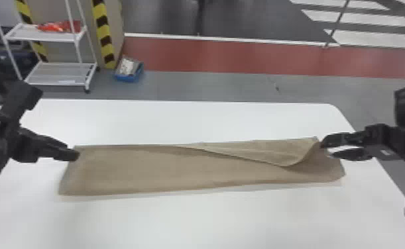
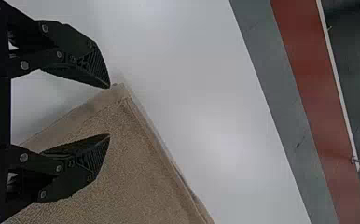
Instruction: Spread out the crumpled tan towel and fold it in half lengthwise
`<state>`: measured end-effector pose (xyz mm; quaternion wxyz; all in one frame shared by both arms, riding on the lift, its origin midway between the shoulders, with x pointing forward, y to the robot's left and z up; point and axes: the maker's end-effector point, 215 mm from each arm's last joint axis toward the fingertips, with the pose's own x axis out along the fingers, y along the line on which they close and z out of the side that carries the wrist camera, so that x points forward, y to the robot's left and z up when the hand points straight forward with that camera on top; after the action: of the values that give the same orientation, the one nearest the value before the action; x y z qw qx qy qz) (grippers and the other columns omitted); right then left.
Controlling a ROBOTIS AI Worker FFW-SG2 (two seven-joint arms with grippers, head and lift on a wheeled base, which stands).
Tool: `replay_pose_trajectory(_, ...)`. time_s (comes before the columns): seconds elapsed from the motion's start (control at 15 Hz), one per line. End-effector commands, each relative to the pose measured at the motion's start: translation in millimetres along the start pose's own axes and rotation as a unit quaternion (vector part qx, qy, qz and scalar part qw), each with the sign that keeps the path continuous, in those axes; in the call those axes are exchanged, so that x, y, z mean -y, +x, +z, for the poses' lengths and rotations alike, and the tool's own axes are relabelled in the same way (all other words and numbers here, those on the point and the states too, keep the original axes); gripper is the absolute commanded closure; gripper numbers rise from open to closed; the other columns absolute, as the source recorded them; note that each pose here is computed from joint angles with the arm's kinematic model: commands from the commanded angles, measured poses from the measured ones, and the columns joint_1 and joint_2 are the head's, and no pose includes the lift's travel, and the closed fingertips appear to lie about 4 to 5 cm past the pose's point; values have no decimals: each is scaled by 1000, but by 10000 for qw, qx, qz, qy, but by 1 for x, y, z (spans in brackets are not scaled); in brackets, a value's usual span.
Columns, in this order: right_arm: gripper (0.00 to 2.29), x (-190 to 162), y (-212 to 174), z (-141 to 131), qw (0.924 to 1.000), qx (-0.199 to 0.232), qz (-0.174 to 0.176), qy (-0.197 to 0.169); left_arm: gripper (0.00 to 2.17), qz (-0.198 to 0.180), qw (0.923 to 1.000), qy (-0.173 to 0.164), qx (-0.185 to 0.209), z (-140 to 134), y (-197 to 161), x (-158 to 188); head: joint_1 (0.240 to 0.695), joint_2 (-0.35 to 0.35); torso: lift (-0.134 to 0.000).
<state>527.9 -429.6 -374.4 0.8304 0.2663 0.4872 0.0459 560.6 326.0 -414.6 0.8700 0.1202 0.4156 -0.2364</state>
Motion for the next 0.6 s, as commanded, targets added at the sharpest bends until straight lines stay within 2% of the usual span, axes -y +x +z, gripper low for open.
replay_pose_trajectory(0.0,43,6,-4,3,9998,92,-191,-42,43,78,10000,-30,2,-2,-3,-7,695,-106,-124)
replay_pose_trajectory(0.07,43,17,-7,1,9989,143,-437,-77,43,81,9999,-89,40,-3,-5,-10,695,-104,-124)
replay_pose_trajectory(0.2,43,33,-14,-2,9973,307,-672,-51,43,123,9997,-148,130,-1,-11,-17,695,-111,-124)
replay_pose_trajectory(0.33,46,42,-20,-2,9965,453,-703,61,43,141,9994,-196,265,3,-17,-21,695,-120,-124)
replay_pose_trajectory(0.53,53,41,-19,-11,9966,482,-665,-36,43,173,9986,-260,429,-8,-32,-21,695,-126,-124)
